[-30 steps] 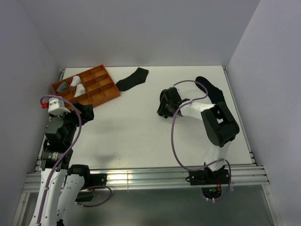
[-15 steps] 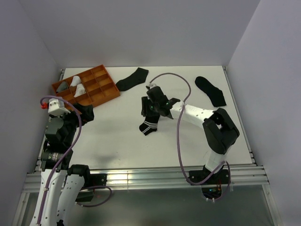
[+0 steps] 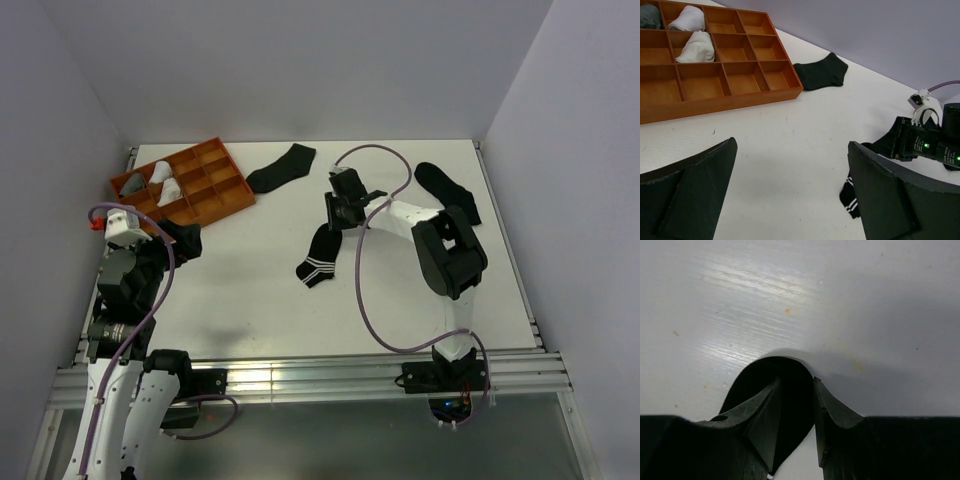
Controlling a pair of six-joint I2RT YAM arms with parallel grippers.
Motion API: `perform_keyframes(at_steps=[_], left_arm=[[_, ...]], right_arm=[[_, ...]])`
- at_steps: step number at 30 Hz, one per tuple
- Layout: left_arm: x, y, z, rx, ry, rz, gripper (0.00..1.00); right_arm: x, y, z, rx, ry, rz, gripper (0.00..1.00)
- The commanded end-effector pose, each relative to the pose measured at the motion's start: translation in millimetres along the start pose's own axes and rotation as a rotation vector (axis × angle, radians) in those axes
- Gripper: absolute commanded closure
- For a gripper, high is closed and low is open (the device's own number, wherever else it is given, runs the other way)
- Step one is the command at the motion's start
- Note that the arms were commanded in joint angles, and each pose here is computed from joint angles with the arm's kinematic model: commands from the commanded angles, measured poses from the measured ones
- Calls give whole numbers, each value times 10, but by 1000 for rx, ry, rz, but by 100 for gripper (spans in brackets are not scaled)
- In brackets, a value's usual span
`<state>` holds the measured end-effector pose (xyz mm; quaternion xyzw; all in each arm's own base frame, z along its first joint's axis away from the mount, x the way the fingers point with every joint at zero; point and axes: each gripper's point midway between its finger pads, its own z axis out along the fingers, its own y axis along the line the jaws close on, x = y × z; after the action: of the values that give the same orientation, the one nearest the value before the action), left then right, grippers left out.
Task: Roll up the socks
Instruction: Move the sock to the center of the board.
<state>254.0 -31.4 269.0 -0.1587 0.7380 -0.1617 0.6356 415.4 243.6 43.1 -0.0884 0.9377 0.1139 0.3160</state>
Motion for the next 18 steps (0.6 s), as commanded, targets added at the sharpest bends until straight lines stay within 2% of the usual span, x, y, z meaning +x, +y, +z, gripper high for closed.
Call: perform_keyframes(at_steps=[1,6,11,18], left_arm=[[-57,-82,19,45,-23,14,2],[-37,-97,19,56,-16,16,2],[-19,-97,31,58,-9,14,2],[2,-96,49,57,4,11,2]], right_arm=[[82,-76,54,36,12,45,61],[454,-347,8,110,74,157,61],[610,-359,-277,105,74,228,60],[462,-192,-796,61,-32,144,55]])
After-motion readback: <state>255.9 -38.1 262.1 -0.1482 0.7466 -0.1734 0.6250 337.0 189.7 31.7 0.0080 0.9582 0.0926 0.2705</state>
